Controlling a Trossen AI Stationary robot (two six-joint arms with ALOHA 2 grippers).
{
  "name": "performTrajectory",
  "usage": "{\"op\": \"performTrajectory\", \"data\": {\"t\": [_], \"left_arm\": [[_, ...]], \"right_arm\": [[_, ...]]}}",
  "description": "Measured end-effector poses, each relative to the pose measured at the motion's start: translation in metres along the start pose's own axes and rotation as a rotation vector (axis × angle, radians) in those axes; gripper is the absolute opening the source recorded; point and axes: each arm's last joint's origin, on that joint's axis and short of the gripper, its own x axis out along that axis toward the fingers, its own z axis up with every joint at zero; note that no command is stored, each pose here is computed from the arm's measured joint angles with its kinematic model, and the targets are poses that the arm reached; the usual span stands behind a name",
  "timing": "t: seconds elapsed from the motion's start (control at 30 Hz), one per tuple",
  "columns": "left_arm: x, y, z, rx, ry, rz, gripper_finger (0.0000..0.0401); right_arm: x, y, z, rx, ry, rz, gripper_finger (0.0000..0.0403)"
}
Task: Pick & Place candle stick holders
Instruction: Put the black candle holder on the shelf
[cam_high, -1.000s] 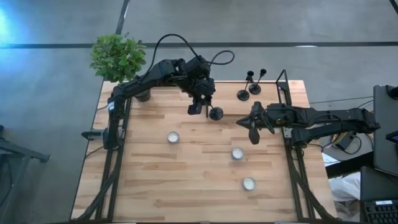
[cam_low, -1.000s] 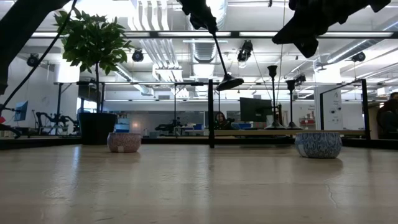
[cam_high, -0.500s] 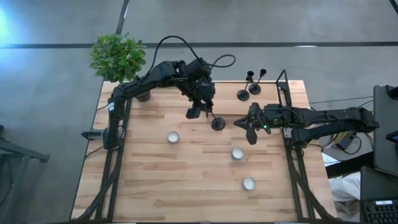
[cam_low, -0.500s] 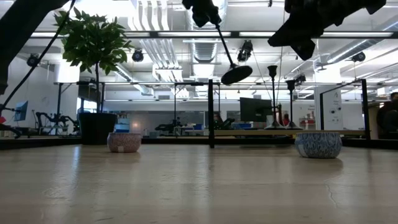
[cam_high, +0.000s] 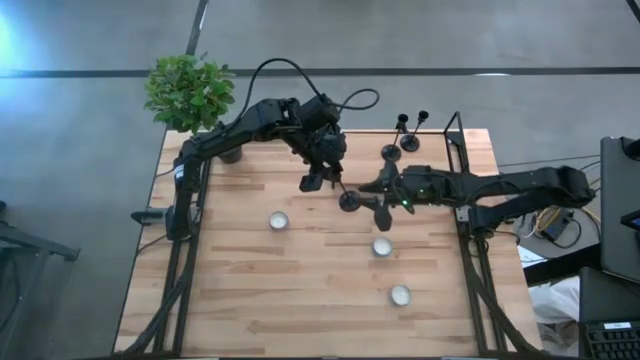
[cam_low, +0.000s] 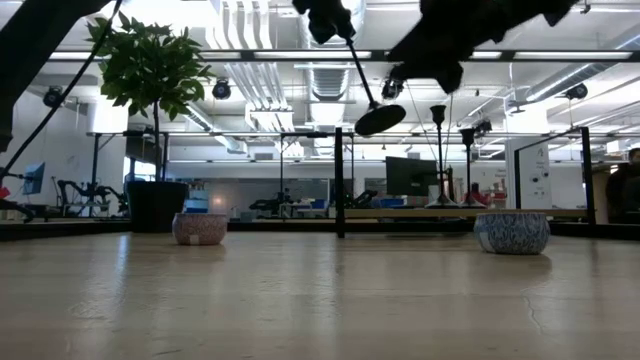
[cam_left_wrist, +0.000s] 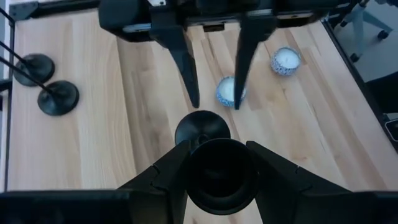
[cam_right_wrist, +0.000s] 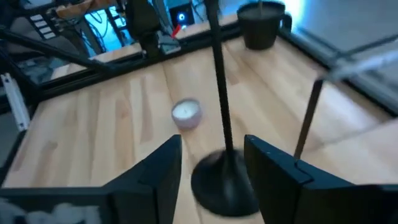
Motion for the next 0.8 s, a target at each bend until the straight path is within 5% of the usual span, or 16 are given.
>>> {"op": "performTrajectory", "data": {"t": [0.2,0.8], "left_arm": [[0.0,-0.001,-0.001,-0.016,0.013,-0.005,0.0149],[0.0,-0.001,-0.001,-0.013,0.012,-0.005,0.0149]], "right_arm": [[0.012,0.005,0.023,-0.075,-0.019,-0.102,0.0169],[0.056,0.02,0.057,-0.117,0.091,-0.127,0.0109]]}}
